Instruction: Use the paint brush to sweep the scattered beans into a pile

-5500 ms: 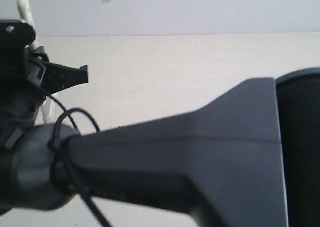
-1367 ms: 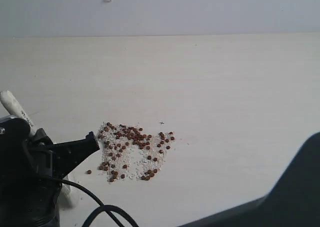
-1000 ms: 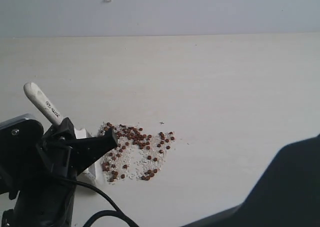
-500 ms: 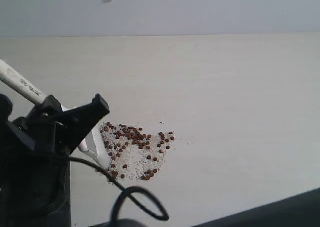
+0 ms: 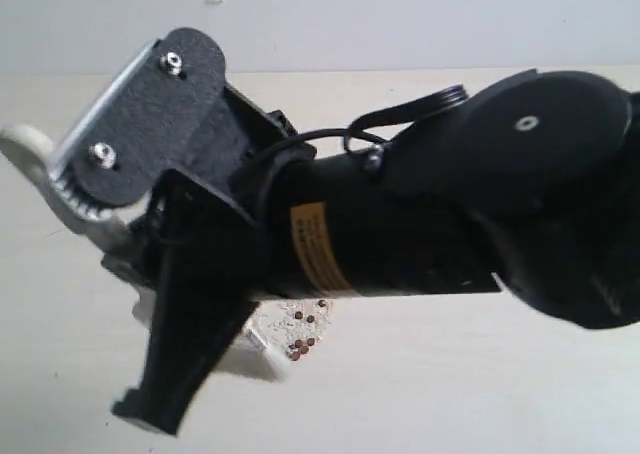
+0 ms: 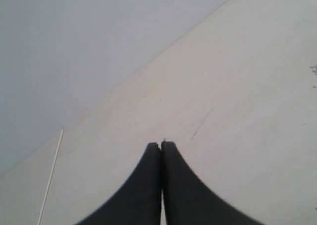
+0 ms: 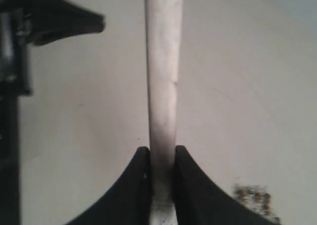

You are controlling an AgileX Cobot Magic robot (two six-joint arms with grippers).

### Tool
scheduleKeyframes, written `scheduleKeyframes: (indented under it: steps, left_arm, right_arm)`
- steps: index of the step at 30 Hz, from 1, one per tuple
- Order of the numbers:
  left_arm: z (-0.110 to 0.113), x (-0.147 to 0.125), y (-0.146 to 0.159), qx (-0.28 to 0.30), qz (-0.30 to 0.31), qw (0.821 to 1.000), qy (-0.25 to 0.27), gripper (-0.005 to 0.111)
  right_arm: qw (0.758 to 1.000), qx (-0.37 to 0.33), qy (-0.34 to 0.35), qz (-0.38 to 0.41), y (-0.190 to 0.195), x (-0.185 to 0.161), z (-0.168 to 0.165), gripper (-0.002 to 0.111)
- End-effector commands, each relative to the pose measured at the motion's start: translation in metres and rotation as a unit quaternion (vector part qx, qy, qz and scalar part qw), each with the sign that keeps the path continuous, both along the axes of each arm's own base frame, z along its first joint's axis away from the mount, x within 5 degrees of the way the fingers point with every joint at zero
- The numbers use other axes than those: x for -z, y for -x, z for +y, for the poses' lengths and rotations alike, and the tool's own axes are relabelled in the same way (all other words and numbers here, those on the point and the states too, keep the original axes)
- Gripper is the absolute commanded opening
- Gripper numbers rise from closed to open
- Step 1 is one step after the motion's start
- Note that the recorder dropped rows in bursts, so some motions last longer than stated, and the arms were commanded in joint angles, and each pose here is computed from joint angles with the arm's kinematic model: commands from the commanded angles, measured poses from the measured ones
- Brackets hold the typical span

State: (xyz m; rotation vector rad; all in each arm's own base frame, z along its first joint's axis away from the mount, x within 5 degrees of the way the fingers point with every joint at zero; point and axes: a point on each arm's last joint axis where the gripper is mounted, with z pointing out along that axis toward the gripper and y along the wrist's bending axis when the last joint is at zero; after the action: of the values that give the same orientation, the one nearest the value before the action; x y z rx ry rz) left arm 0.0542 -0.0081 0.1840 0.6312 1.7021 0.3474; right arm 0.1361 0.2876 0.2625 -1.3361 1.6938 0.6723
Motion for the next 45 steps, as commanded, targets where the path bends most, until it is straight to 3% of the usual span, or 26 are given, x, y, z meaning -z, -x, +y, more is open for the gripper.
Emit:
scheduleKeyframes:
  steps: [1,3,8,14,27,45]
  left_arm:
    - [0.000,-0.002,0.000,-0.002,-0.007,1.000,0.008,0.000]
    - [0.000,-0.002,0.000,-0.002,-0.007,1.000,0.008,0.000]
    - [0.000,-0.002,0.000,-0.002,-0.007,1.000,0.008,0.000]
    - [0.000,-0.002,0.000,-0.002,-0.007,1.000,0.008,0.000]
    - [0.000,-0.002,0.000,-0.002,-0.007,1.000,0.008,0.000]
    - [0.000,-0.002,0.000,-0.002,-0.007,1.000,0.008,0.000]
  right_arm:
    - [0.982,-0.187,0.011,0.006,0.015,0.008,-0.012,0.000]
    - [0.974,-0.228,-0.013,0.016,0.014,0.012,-0.015,0.000]
    - [0.975,-0.204,-0.077,0.025,-0.009,0.029,-0.020,0.000]
    - [0.964,-0.226,-0.122,0.067,-0.035,0.059,-0.028,0.000]
    - [0.978,-0.154,-0.115,0.083,-0.080,0.110,-0.044,0.000]
    - [0.992,-0.057,-0.111,0.032,-0.154,0.109,-0.022,0.000]
